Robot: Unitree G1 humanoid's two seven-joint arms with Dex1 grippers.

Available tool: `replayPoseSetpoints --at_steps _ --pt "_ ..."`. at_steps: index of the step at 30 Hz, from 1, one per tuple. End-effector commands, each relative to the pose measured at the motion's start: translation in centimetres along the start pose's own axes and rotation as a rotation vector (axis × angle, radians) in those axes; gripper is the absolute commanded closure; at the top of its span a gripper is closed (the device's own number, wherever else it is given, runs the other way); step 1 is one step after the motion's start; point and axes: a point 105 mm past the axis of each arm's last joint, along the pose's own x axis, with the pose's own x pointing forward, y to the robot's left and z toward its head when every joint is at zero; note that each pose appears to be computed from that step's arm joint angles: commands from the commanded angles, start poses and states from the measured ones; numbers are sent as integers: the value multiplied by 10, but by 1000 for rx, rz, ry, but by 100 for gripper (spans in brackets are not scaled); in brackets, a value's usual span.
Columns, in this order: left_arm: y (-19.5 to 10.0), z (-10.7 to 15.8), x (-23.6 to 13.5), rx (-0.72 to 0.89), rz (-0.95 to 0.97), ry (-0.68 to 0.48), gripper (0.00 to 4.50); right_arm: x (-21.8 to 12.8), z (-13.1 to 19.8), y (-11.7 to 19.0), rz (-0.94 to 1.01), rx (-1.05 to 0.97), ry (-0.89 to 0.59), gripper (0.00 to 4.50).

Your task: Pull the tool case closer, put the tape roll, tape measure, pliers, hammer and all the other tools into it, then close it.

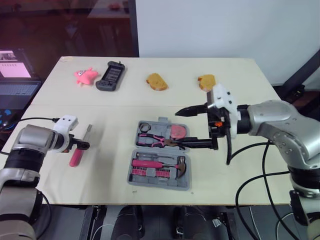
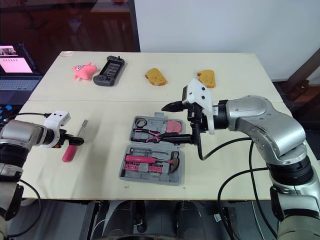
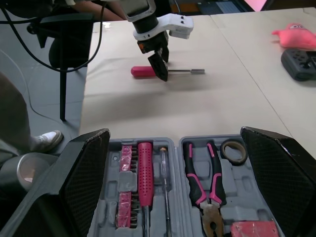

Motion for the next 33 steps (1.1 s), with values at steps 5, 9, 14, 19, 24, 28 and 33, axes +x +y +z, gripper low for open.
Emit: replayPoseSetpoints --at_steps 5,9,14,19,24,28,33 --pt "-6 -8 1 -8 -28 44 364 -1 4 -4 -31 -51 -2 0" --pt "-3 -5 1 -4 -13 30 415 -1 3 -5 -36 -53 2 0" --pt "-6 1 -1 29 -29 11 415 0 2 -5 -35 -57 8 0" --pt "-27 30 -18 193 -133 -106 415 -3 1 -2 -17 -58 18 0" --pt "-64 44 -45 488 -311 -207 415 -8 -1 4 16 -56 46 0" --pt "-103 54 -70 782 -466 -327 415 -17 -14 5 -6 19 128 0" --pt "-145 43 -88 1000 -698 -268 415 -25 -20 15 -49 56 157 0"
